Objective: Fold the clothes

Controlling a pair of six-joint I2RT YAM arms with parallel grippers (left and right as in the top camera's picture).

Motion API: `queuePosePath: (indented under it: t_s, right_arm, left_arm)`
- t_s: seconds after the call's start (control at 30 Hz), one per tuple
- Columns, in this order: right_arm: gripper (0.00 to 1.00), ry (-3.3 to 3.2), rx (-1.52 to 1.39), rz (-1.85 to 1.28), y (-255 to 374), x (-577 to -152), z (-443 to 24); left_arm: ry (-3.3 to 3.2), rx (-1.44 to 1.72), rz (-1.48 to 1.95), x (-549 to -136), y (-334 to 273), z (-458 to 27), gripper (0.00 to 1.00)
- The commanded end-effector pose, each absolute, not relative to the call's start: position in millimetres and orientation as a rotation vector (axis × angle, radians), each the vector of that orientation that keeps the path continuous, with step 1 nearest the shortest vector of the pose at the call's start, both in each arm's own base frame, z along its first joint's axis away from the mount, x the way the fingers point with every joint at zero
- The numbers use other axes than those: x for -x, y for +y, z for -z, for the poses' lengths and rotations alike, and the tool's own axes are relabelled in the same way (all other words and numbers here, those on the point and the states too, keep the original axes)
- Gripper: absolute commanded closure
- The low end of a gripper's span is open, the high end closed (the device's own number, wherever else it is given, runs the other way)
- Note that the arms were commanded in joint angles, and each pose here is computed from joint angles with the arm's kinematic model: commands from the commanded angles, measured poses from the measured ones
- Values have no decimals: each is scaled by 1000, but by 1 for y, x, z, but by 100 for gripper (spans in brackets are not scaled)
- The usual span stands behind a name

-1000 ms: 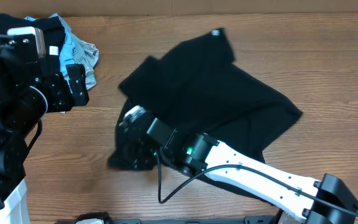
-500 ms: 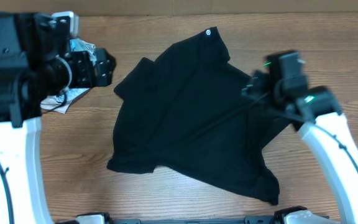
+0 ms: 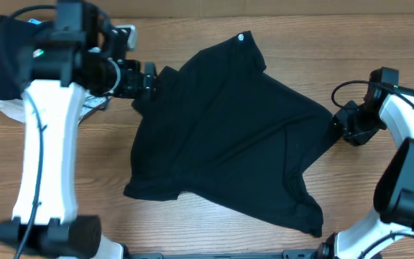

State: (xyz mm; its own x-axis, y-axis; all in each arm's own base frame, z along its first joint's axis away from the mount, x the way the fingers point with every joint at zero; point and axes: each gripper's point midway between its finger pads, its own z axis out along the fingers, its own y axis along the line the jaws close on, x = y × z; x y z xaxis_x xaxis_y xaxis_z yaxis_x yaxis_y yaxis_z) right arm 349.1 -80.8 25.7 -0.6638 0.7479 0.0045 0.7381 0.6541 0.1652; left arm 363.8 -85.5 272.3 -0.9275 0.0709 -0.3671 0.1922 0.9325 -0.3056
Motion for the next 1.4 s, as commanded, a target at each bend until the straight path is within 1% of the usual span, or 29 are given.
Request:
queuePosePath:
  t_s: [0.0,0.07,0.13,0.17,0.23,0.27,0.3,0.37,0.43,0.53,0.57,0.6,0.63,0.67,0.73,0.77,0.83,0.87,0.93,1.0,1.03,1.07,1.1,1.13,1.17,1.23,1.27,1.3,1.37]
  right_arm:
    - [40,2792,-1224,-277,-81,-358,-19]
    - [41,2773,-1212,-279,-83,-364,-17]
    - [48,2750,-1199,-282,-85,-370,-18]
    - [60,2741,-1193,-281,-86,-372,-18]
    - [77,2737,-1195,-251,-89,-372,-18]
    - [88,2735,-1206,-193,-97,-369,-17]
    - [96,2725,-1224,-122,-108,-366,-17]
    - [96,2669,-1251,-46,-129,-370,-22]
    - [96,2603,-1204,-64,-145,-388,-35]
    - [96,2512,-932,-135,-162,-432,-70]
    - [96,2483,-865,-126,-168,-443,-82]
    - [94,2454,-823,-111,-174,-452,-94]
    - [37,2407,-770,-83,-184,-464,-112]
    - [30,2381,-765,-52,-191,-468,-123]
    - [36,2356,-779,-3,-202,-470,-134]
    - [36,2350,-789,0,-204,-469,-138]
    - [26,2366,-807,-6,-203,-465,-136]
    - [26,2384,-814,-9,-201,-462,-134]
    - [33,2439,-831,-32,-194,-451,-126]
    - [50,2501,-846,-72,-184,-441,-117]
    - [63,2524,-859,-96,-180,-436,-114]
    - [77,2543,-886,-134,-174,-432,-111]
    - [85,2559,-920,-176,-168,-428,-106]
    - [92,2574,-952,-220,-161,-423,-102]
    - [96,2589,-956,-264,-155,-421,-97]
    - [96,2623,-953,-348,-139,-415,-83]
    - [96,2634,-952,-356,-135,-413,-76]
    - [96,2647,-947,-358,-131,-411,-64]
    - [96,2649,-936,-359,-127,-410,-47]
  left_arm:
    - [2810,-264,430,-374,-94,-244,9]
    - [2858,-287,424,-378,-101,-226,8]
    - [2903,-299,431,-381,-107,-210,8]
    - [2928,-307,431,-383,-109,-201,9]
    - [2974,-323,432,-385,-115,-183,10]
    - [3000,-329,433,-386,-118,-173,11]
    - [3023,-334,434,-386,-120,-164,13]
    - [3070,-337,437,-387,-122,-147,14]
    - [3106,-340,438,-388,-124,-133,14]
    - [3156,-343,437,-388,-127,-113,16]
    - [3169,-341,441,-388,-127,-108,15]
    - [3179,-336,450,-388,-128,-104,13]
    - [3191,-324,453,-388,-128,-100,10]
    - [3193,-316,454,-388,-129,-99,9]
    - [3192,-291,453,-390,-129,-99,8]
    - [3189,-284,452,-391,-129,-99,7]
    - [3180,-278,450,-393,-128,-99,7]
    - [3175,-279,452,-395,-129,-99,6]
    - [3163,-281,452,-398,-129,-99,6]
    - [3149,-283,451,-401,-130,-98,6]
    - [3140,-284,451,-403,-130,-98,7]
    - [3127,-286,446,-406,-130,-98,7]
    - [3115,-287,442,-409,-130,-98,9]
    - [3101,-289,443,-412,-131,-98,15]
    - [3091,-289,443,-414,-131,-98,27]
    - [3080,-284,443,-417,-132,-98,61]
    - [3079,-277,443,-418,-132,-98,75]
    - [3083,-267,443,-417,-132,-97,83]
    - [3090,-267,442,-416,-132,-95,93]
